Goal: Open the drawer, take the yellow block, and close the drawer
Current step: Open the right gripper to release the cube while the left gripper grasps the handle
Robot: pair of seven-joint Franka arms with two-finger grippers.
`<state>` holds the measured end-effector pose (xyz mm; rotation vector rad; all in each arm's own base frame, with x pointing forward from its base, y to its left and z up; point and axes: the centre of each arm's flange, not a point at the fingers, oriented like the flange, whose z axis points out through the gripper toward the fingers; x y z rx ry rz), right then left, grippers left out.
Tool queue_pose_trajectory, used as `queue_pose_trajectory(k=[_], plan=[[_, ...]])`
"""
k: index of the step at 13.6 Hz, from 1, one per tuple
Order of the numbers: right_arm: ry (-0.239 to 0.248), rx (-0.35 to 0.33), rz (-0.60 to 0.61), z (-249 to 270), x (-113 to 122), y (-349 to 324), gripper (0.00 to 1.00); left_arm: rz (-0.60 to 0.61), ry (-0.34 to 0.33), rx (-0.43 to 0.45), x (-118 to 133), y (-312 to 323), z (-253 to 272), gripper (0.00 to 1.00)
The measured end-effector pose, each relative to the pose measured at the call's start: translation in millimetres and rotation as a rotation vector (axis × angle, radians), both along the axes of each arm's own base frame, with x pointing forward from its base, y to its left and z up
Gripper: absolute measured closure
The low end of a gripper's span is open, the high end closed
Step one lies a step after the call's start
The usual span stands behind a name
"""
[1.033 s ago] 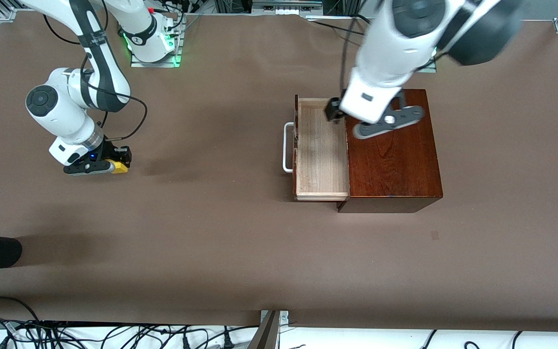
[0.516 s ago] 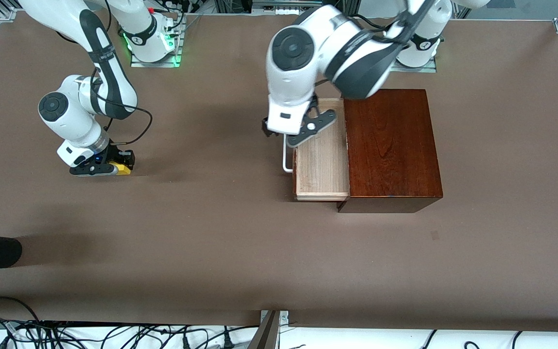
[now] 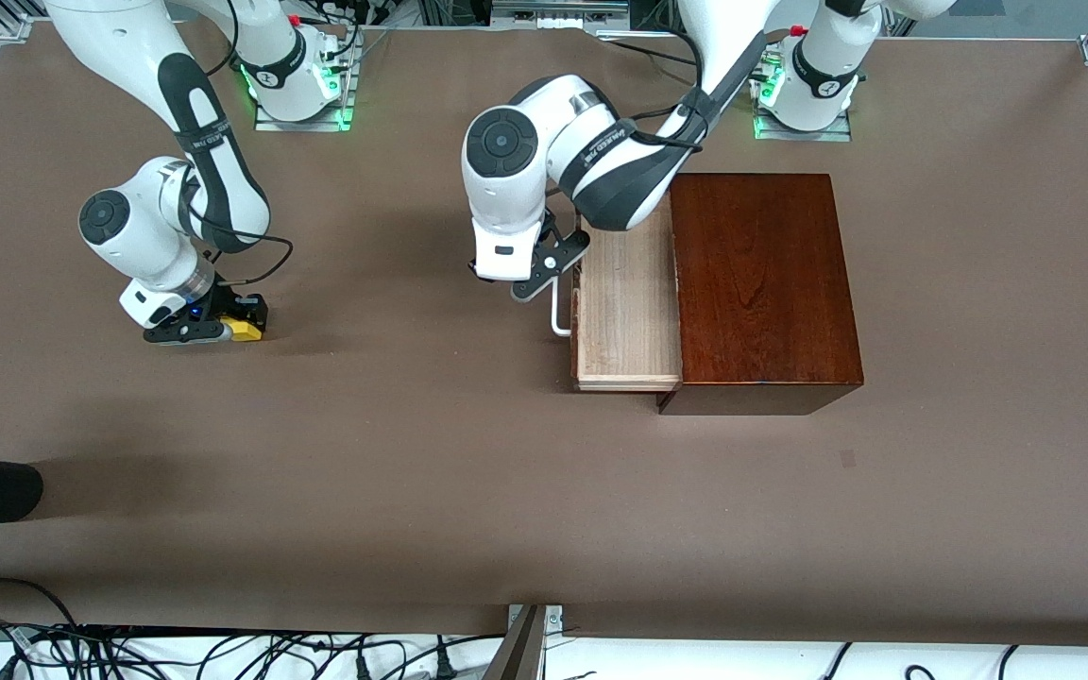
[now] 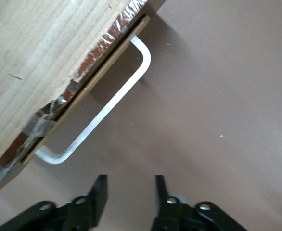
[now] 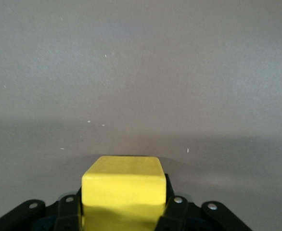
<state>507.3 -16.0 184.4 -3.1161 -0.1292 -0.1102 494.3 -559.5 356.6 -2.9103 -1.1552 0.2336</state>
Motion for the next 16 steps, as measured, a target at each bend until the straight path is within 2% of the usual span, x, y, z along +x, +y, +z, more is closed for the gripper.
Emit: queue_pose_trajectory(k=[3, 4, 6, 7, 9, 11, 13, 16], plan=[[0.003, -0.011, -0.003, -7.2, -1.5, -2.4, 0.44, -0.01, 0.009, 0.053, 1.3, -0.1, -38.3, 0.94], [0.003, -0.012, -0.003, -7.8, -1.5, -2.6, 0.44, -0.019, 0.001, 0.078, 2.9, 1.5, -50.9, 0.99], [0.003, -0.012, -0.003, -7.8, -1.5, -2.6, 0.44, -0.022, -0.008, 0.11, 7.7, 6.0, -66.8, 0.99], [0.002, -0.012, -0.002, -7.7, -1.4, -2.7, 0.38, -0.015, -0.016, 0.121, 12.9, 10.7, -69.7, 0.99], [-0.001, -0.01, 0.002, -5.7, 0.8, -1.6, 0.19, 0.002, -0.03, 0.136, 23.5, 20.5, -70.1, 0.99], [0.025, 0.02, 0.01, -0.1, 2.6, 3.8, 0.0, 0.008, -0.038, 0.138, 27.1, 22.7, -68.0, 0.99], [0.058, 0.054, 0.027, 10.6, 4.7, 6.7, 0.0, 0.009, -0.04, 0.138, 28.1, 23.2, -67.4, 0.99], [0.105, 0.055, 0.083, 38.7, 15.8, -5.5, 0.0, 0.002, -0.054, 0.148, 28.6, 23.3, -66.4, 0.99]])
